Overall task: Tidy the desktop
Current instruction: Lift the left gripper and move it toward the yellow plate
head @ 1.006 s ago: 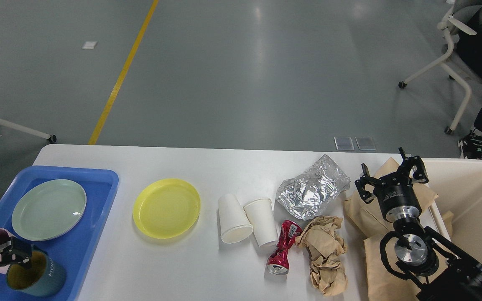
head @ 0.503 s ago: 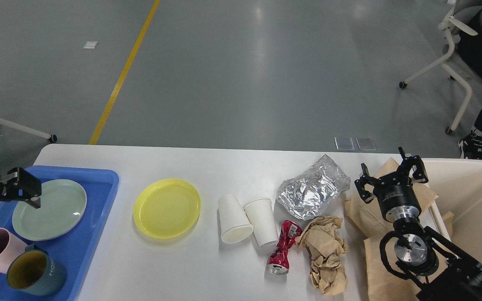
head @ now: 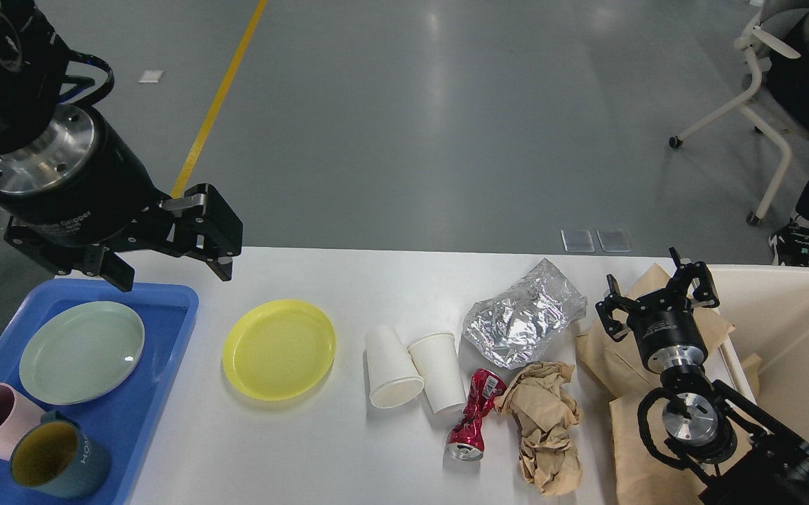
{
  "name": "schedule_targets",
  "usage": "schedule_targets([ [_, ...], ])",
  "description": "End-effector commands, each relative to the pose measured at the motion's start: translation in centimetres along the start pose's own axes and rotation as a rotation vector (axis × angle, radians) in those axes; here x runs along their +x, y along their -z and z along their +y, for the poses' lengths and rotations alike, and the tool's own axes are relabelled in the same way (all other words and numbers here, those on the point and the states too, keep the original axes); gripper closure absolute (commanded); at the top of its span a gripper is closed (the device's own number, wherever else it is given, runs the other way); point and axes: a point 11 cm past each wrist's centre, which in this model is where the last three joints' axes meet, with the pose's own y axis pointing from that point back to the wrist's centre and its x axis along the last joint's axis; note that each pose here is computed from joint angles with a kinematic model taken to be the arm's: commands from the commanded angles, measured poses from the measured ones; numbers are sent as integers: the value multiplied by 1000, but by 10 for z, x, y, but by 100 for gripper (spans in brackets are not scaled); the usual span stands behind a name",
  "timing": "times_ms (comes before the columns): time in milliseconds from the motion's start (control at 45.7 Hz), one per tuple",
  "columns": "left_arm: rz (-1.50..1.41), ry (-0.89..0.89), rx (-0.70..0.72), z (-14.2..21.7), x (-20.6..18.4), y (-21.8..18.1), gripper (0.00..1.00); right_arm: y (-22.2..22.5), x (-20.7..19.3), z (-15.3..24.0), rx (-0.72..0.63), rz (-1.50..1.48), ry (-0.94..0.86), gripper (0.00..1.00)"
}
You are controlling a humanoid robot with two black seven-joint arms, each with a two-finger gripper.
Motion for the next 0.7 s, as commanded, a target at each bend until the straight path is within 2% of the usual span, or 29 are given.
schedule_targets([
  [0,9,15,-13,-12,0,-3,9,0,0,0,0,0,0,0],
  [153,94,34,-38,-37,5,9,9,0,0,0,0,-1,1,0],
  [263,186,57,-75,-58,10,25,18,0,0,0,0,-1,1,0],
  [350,277,88,-93,-87,16,45,18,0,-1,0,-1,-1,2,0],
  [459,332,100,-61,-131,24,73,15,0,0,0,0,-1,1,0],
  [569,365,79,-40,-180,25,98,7,0,0,0,0,-1,1,0],
  [678,398,77,-3,-224,12,122,6,0,0,0,0,-1,1,0],
])
